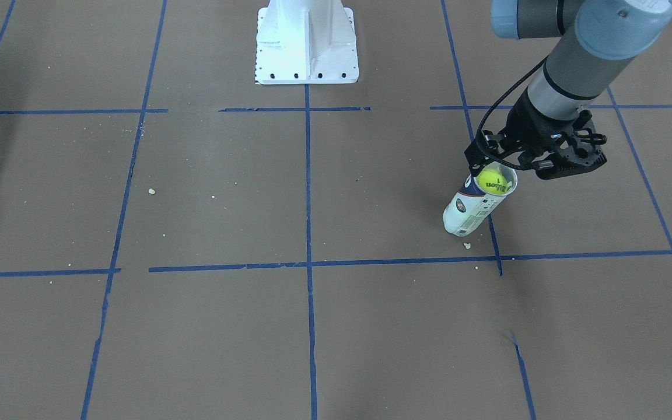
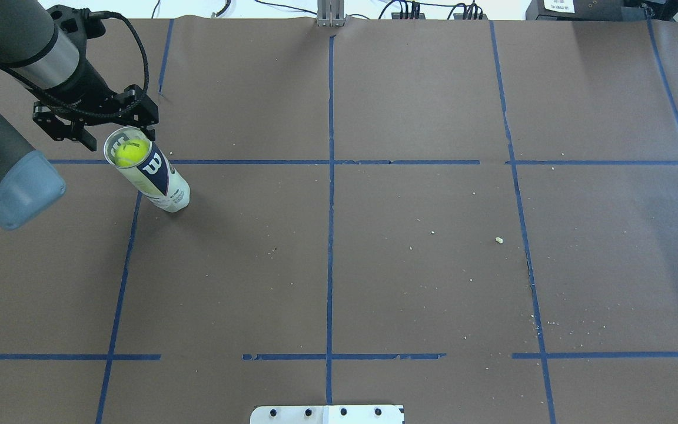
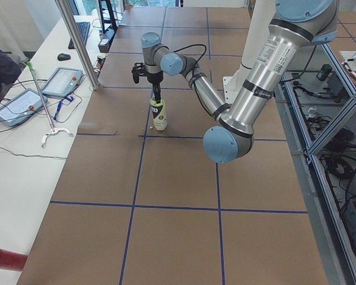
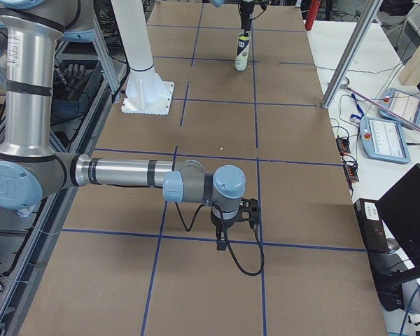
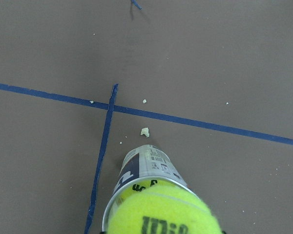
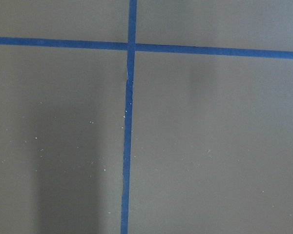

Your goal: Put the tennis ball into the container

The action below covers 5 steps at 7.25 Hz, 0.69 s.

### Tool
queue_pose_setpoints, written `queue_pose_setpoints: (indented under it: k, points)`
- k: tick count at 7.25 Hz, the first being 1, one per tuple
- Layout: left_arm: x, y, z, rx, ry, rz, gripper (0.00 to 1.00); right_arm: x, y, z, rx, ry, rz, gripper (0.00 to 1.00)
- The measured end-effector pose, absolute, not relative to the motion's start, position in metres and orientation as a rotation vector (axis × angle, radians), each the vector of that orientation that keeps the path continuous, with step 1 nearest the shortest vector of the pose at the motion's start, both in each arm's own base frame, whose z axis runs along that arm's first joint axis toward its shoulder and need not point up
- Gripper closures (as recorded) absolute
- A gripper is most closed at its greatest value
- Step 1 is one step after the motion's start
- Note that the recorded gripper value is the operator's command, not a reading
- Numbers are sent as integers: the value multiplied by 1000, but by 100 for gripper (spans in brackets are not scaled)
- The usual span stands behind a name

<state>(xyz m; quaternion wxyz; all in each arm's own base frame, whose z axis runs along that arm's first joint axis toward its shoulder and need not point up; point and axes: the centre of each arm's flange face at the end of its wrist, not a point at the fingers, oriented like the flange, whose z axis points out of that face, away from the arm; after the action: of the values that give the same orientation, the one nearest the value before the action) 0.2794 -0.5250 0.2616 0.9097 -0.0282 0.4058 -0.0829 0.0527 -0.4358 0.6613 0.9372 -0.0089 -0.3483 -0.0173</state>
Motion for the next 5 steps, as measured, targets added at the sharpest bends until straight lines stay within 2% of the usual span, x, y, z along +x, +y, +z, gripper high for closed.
queue_pose_setpoints:
  k: [5]
  points:
    - [260,-518,261,-14,848,-132,0,53,-436,661,-18,-712,-36,0]
